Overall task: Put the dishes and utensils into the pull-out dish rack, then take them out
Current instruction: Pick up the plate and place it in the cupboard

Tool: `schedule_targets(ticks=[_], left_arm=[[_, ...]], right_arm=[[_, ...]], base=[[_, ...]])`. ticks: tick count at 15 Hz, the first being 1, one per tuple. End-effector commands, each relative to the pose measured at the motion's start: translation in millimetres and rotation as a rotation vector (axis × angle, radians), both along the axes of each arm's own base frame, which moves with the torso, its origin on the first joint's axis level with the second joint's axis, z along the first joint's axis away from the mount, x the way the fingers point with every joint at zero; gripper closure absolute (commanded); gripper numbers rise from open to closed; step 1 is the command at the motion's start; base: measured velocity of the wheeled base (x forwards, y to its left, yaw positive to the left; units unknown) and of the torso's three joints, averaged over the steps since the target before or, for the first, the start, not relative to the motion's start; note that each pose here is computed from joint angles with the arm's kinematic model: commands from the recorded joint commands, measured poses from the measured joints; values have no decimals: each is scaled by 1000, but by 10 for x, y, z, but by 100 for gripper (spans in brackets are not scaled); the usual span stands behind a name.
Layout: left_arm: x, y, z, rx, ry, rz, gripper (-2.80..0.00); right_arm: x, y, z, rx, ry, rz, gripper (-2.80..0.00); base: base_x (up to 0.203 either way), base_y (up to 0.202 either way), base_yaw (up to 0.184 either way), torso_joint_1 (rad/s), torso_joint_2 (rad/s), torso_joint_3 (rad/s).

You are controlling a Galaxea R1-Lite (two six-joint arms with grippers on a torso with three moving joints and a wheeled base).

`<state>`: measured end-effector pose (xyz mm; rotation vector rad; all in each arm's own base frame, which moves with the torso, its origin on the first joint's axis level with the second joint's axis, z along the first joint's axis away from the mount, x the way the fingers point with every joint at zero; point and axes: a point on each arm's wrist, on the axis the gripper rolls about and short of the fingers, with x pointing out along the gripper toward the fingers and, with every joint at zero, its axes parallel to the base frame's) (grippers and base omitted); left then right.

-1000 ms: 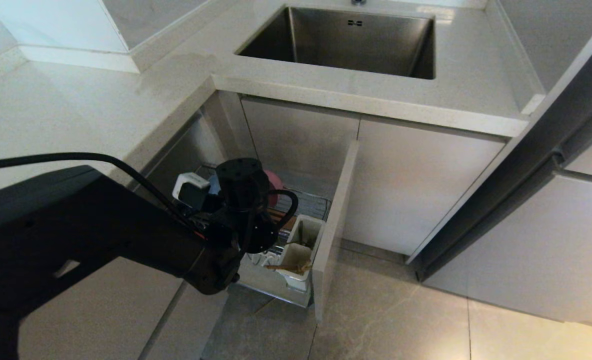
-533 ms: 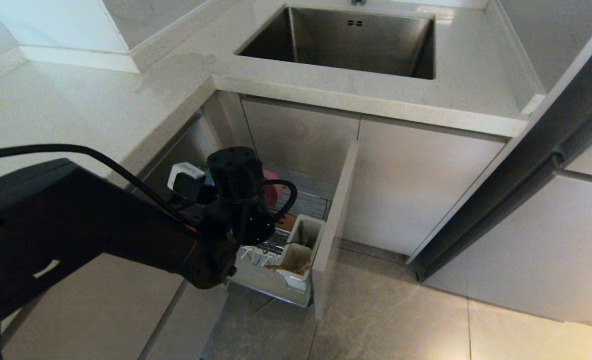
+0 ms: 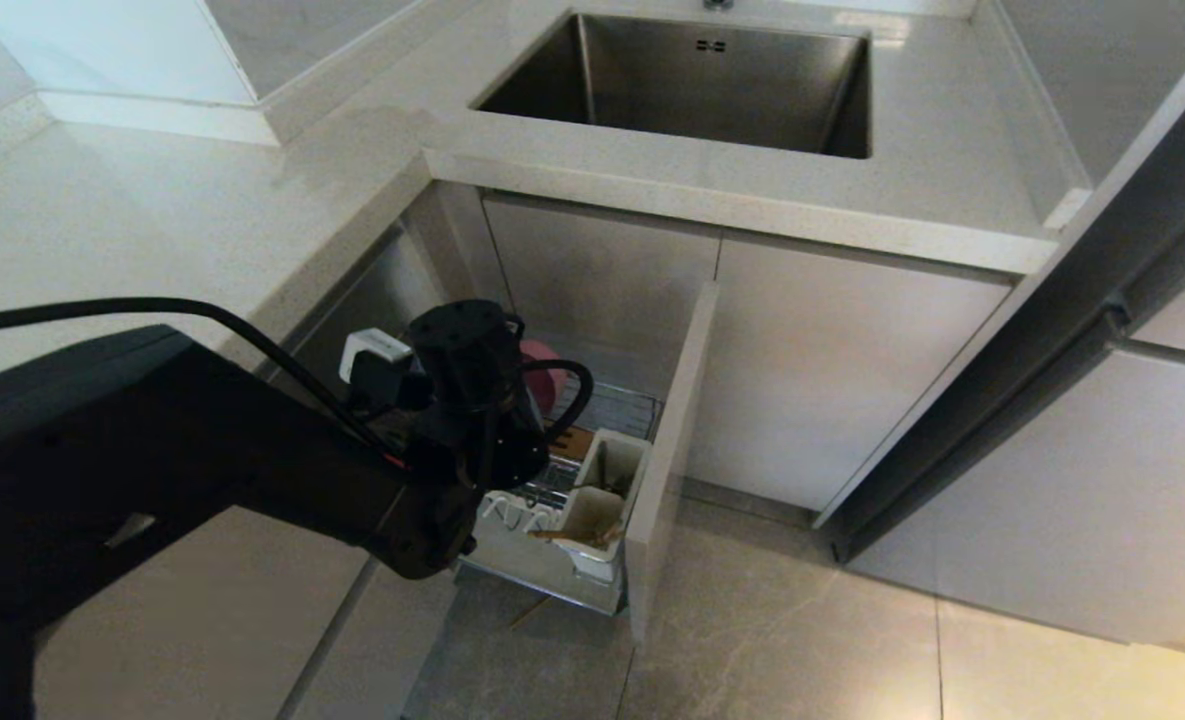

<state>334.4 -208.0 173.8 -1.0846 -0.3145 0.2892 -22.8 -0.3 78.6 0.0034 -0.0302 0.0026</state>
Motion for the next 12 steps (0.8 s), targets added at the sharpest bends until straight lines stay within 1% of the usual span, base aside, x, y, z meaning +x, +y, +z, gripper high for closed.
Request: schedule_targets(ticks=[1, 4, 12], left_arm=[[23, 5, -52, -4, 4, 8, 0], [41, 8, -90, -2, 10, 13, 0], [107, -6, -293, 28, 57, 23, 0]], right_arm=[[6, 0, -21, 0, 7, 1, 0], [7, 0, -25, 0, 9, 1, 0], [6, 0, -22, 0, 8, 1, 0]], base=[[0, 0, 0, 0, 0, 0], [0, 0, 0, 0, 0, 0], [0, 0, 0, 0, 0, 0]])
